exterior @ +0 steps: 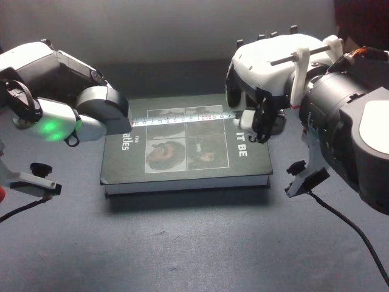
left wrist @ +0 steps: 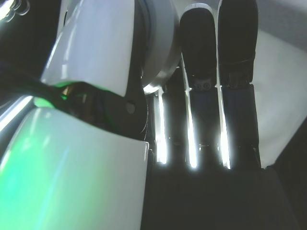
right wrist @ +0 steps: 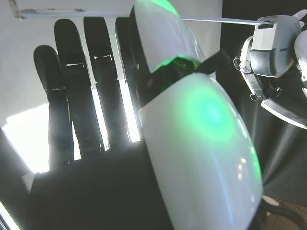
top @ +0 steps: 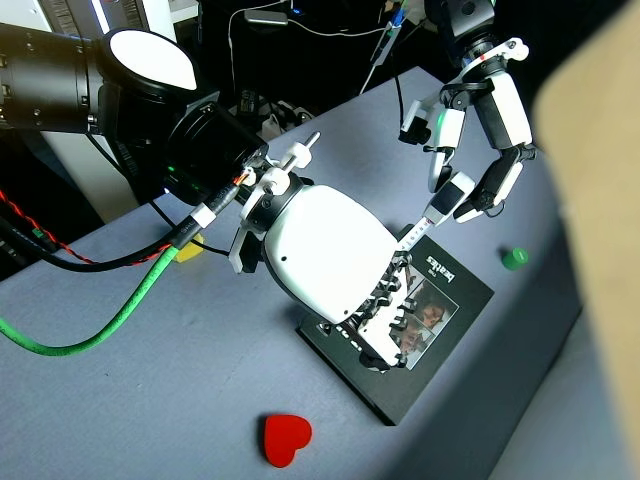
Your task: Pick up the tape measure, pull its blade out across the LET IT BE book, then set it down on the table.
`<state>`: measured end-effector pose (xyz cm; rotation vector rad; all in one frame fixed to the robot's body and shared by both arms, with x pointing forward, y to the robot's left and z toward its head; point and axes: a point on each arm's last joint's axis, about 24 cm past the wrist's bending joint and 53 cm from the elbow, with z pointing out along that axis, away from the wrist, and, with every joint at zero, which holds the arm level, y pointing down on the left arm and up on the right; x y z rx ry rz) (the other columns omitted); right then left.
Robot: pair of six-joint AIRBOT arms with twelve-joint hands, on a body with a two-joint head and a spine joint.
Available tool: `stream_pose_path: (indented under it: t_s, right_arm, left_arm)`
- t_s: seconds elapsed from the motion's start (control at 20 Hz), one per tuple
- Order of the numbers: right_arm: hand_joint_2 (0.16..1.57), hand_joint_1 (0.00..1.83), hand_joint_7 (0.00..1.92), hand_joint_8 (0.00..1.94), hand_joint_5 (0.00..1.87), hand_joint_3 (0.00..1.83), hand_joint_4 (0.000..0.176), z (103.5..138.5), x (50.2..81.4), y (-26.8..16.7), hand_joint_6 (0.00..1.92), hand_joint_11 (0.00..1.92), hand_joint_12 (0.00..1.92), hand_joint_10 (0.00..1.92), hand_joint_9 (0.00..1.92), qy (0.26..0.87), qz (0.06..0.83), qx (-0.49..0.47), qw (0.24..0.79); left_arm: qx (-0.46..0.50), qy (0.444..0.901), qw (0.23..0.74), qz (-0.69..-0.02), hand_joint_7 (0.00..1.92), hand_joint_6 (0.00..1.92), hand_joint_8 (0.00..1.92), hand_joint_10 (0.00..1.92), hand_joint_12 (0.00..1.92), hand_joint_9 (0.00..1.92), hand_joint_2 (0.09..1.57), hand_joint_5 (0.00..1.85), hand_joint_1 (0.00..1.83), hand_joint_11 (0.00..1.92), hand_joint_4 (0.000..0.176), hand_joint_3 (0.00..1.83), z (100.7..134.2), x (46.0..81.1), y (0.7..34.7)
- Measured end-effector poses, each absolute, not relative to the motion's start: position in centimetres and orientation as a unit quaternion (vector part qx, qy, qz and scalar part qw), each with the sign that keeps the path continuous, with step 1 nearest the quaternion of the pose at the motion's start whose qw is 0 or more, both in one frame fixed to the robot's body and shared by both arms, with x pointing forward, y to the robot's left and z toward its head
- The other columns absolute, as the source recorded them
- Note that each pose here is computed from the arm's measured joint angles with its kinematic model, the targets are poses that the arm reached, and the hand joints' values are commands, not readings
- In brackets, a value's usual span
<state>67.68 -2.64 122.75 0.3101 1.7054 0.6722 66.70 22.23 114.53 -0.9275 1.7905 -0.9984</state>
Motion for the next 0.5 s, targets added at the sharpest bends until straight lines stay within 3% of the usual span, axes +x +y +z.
stream_pose_path:
  t_s: [0.35, 0.5]
  right_arm:
    - [1.14, 1.2, 0.97, 1.09, 0.9, 0.0, 0.016, 122.83, 67.67, -2.58, 1.07, 0.61, 1.38, 0.85, 0.84, 0.734, 0.291, 0.134, 0.599]
    - [1.15, 1.2, 0.96, 1.08, 0.88, 0.0, 0.019, 122.81, 67.66, -2.57, 1.11, 0.61, 1.39, 0.87, 0.83, 0.734, 0.291, 0.135, 0.598]
  left_arm:
    - [-0.371, 0.721, 0.429, -0.399, 0.95, 0.84, 0.96, 1.13, 0.97, 1.02, 1.09, 1.0, 1.38, 1.0, 0.0, 0.0, 114.34, 66.61, 22.21]
    - [-0.371, 0.72, 0.43, -0.399, 0.95, 0.84, 0.96, 1.13, 0.97, 1.02, 1.09, 0.99, 1.38, 1.0, 0.0, 0.0, 114.35, 66.62, 22.22]
